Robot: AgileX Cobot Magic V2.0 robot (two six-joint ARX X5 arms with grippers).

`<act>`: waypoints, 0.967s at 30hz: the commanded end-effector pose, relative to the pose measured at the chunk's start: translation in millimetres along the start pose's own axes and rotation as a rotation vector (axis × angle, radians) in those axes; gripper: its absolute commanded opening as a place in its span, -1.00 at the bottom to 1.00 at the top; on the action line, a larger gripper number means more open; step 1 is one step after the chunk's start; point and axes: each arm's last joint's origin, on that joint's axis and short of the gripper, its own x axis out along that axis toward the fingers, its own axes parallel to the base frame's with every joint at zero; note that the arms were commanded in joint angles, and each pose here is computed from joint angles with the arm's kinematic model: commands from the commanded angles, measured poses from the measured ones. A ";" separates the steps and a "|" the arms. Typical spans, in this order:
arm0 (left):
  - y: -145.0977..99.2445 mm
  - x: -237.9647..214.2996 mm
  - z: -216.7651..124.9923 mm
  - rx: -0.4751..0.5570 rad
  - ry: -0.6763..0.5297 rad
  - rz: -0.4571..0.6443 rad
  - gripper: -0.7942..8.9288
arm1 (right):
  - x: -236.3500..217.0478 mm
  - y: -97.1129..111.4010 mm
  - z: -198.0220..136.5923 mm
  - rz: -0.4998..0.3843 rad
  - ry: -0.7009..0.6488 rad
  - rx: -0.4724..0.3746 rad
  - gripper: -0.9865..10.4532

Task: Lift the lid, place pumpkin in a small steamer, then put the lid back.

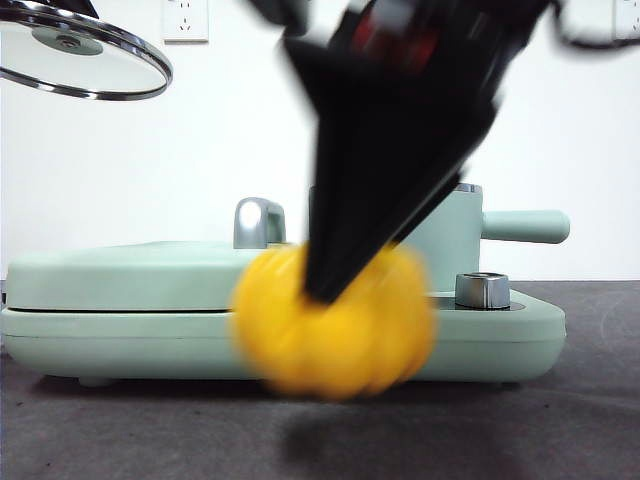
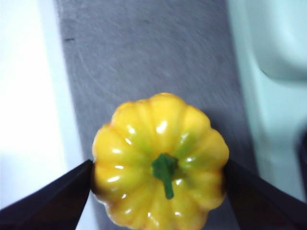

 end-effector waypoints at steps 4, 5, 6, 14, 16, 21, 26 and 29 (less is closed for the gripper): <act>0.2 -3.0 10.7 0.020 -0.077 0.005 -0.82 | -65.7 -5.3 -2.8 -0.160 0.029 0.270 -0.22; 0.2 -3.1 11.2 0.020 -0.082 0.005 -0.82 | -78.4 -7.6 -3.2 -0.186 0.035 0.305 -0.22; 0.2 -3.1 11.4 0.021 -0.083 0.006 -0.82 | -91.2 -10.5 -2.4 -0.204 0.041 0.343 -0.22; 0.2 -3.1 11.2 0.020 -0.081 0.005 -0.82 | -163.8 -52.2 15.5 -0.309 -0.037 0.533 -0.22; 0.2 -3.1 11.2 0.020 -0.082 0.005 -0.82 | -171.7 -66.9 23.8 -0.339 -0.068 0.539 -0.22; 0.2 -3.1 11.2 0.020 -0.082 0.005 -0.82 | -173.2 -108.9 51.3 -0.396 -0.123 0.530 -0.22; 0.2 -3.1 11.2 0.020 -0.081 0.005 -0.82 | -153.0 -143.6 74.4 -0.412 -0.134 0.512 -0.22; 0.2 -3.1 11.2 0.018 -0.081 0.005 -0.82 | -130.5 -160.4 83.7 -0.397 -0.115 0.505 -0.22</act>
